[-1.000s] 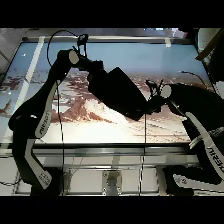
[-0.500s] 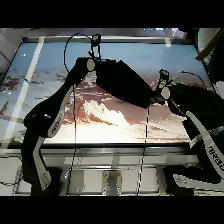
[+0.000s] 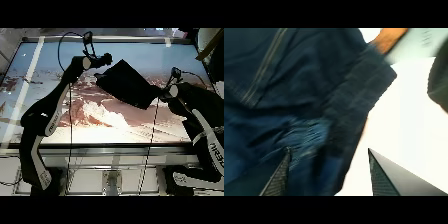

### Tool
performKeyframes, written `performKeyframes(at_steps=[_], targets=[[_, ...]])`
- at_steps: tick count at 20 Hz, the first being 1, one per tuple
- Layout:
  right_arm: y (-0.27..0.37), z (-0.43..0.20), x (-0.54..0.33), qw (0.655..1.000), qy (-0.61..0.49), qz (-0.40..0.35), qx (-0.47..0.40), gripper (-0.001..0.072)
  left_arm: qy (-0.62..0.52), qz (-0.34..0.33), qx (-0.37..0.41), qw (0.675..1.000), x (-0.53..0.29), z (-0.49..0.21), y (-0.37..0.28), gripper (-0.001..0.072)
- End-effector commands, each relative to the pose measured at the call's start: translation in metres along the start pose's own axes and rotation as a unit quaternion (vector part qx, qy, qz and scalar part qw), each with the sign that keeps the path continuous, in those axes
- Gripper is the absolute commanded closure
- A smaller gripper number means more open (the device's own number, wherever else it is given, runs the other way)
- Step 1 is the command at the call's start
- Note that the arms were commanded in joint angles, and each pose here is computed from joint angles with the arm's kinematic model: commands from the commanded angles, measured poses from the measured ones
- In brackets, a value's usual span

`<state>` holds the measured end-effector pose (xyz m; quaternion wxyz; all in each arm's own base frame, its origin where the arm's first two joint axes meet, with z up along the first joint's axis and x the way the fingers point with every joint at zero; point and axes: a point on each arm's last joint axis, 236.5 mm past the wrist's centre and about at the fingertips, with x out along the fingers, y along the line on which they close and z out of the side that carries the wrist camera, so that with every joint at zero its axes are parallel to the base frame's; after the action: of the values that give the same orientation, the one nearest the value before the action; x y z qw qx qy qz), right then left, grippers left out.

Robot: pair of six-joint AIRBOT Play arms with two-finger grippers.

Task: Fold the clothes and pants, and hang the long-sleeved shirts on hangers.

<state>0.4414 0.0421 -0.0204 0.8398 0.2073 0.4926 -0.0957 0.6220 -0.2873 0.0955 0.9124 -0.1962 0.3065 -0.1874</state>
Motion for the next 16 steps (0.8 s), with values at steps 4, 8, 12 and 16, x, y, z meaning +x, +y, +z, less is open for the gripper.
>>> performKeyframes(at_steps=[4,8,12,16], targets=[[-0.012,-0.007,-0.001,0.992,0.032,0.007,-0.122,0.0189,-0.041,0.013,0.062,0.997,-0.094,0.076,0.000,0.0213],[0.013,-0.009,-0.022,0.985,0.018,0.040,-0.167,0.0215,-0.036,0.076,0.117,0.990,-0.166,0.100,0.013,0.0213],[0.038,0.002,-0.066,0.976,-0.032,0.076,-0.200,0.0264,-0.026,0.106,0.136,0.985,-0.210,0.104,0.014,0.0214],[0.047,-0.018,-0.045,0.959,-0.003,0.079,-0.273,0.0240,-0.007,0.107,0.133,0.985,-0.207,0.091,0.017,0.0214]])
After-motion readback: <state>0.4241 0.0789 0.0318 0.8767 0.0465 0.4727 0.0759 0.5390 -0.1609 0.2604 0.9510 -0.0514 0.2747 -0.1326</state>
